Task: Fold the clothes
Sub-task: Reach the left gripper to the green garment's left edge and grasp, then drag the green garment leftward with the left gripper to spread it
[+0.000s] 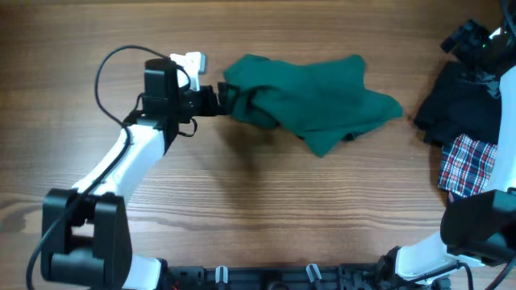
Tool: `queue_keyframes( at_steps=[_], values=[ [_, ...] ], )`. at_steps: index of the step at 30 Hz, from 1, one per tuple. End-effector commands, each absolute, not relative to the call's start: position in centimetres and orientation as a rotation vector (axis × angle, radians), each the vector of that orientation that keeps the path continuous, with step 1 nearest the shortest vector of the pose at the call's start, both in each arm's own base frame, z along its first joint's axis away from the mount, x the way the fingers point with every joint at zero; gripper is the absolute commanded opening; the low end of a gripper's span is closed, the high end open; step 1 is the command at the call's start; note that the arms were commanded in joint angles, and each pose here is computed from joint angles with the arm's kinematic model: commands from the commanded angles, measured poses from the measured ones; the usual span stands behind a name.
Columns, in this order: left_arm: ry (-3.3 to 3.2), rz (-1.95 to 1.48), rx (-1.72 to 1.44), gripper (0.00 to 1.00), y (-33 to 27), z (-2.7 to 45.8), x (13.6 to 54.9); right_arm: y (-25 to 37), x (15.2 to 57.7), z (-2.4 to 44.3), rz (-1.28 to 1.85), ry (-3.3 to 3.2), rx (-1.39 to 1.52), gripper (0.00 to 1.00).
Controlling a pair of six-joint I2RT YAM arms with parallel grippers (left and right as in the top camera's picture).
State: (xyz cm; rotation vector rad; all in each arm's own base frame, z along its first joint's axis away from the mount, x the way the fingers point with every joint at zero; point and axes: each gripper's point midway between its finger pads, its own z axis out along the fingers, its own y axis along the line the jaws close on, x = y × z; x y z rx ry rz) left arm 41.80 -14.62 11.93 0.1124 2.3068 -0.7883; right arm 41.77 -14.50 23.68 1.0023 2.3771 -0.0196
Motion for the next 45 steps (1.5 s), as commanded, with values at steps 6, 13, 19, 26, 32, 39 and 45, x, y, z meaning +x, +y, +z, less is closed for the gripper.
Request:
queue_keyframes(
  at_steps=[6, 13, 19, 26, 32, 39, 45],
  values=[
    [2.389, -0.575, 0.280, 1.00, -13.5, 5.4, 43.1, -14.9, 41.7, 22.9, -0.045, 2.391, 1.018, 1.00],
    [2.331, -0.659, 0.403, 1.00, -15.3, 5.2, 43.1, -14.9, 41.7, 22.9, -0.045, 2.390, 1.018, 1.00],
    [2.351, -0.653, 0.487, 1.00, -16.4, 3.3, 42.4, -14.9, 41.7, 22.9, -0.045, 2.390, 1.018, 1.00],
    [2.305, -0.649, 0.500, 1.00, -16.8, 3.5, 43.2, -14.9, 41.7, 22.9, -0.045, 2.391, 1.018, 1.00],
    [2.306, -0.658, 0.504, 1.00, -17.0, 2.6, 43.4, -14.9, 41.7, 22.9, -0.045, 2.391, 1.018, 1.00],
    [2.303, -0.688, 0.510, 1.00, -17.4, 2.1, 43.3, -14.9, 41.7, 22.9, -0.045, 2.390, 1.018, 1.00],
    [2.269, -0.701, 0.551, 1.00, -19.0, 2.6, 43.2, -14.9, 41.7, 22.9, -0.045, 2.391, 1.018, 1.00]
  ],
)
